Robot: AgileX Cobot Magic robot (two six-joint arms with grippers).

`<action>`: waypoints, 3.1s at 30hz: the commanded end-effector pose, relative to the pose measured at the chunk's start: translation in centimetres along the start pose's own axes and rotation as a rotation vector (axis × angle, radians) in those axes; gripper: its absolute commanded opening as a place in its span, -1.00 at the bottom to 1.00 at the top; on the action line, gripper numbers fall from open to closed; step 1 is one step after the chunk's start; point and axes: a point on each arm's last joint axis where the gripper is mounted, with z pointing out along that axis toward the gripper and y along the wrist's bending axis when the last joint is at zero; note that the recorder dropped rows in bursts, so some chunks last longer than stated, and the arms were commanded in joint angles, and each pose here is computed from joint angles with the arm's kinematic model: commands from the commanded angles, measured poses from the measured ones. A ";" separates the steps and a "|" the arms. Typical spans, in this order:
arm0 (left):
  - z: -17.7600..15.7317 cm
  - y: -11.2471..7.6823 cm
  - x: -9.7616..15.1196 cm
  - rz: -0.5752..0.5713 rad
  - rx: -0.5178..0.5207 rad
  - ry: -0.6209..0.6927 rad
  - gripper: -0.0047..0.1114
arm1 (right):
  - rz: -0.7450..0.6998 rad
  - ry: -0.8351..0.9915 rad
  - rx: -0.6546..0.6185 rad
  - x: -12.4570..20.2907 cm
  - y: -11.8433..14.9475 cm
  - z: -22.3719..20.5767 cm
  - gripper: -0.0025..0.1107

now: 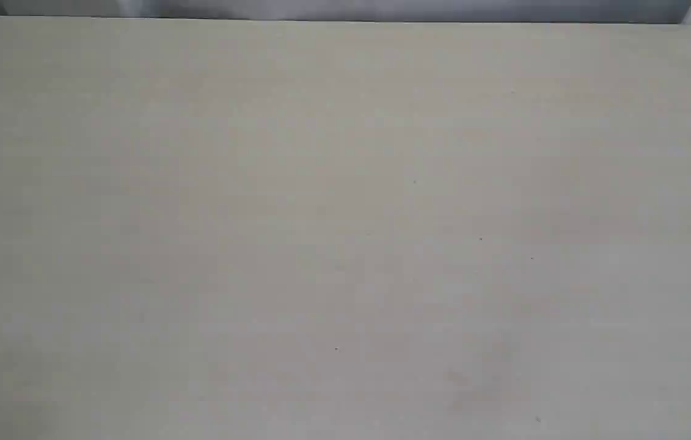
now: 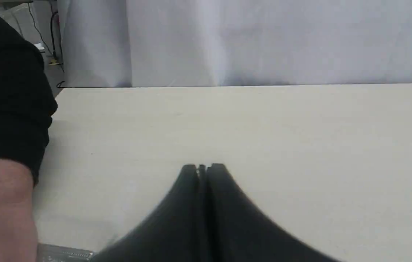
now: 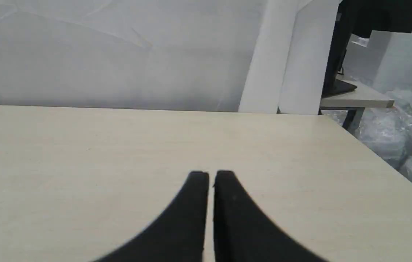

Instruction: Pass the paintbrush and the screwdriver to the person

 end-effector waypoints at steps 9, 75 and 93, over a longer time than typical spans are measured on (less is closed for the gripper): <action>0.0 -0.1 0.0 -0.001 0.009 -0.007 -0.92 | -0.073 -0.029 -0.017 -0.2 0.2 0.0 -0.88; 0.0 -0.1 0.0 -0.001 0.009 -0.007 -0.92 | 0.097 0.182 -0.108 1.7 1.1 -0.2 -0.88; 0.0 -0.1 0.0 -0.005 0.010 -0.006 -0.92 | 0.095 0.182 -0.107 1.7 1.1 -0.2 -0.88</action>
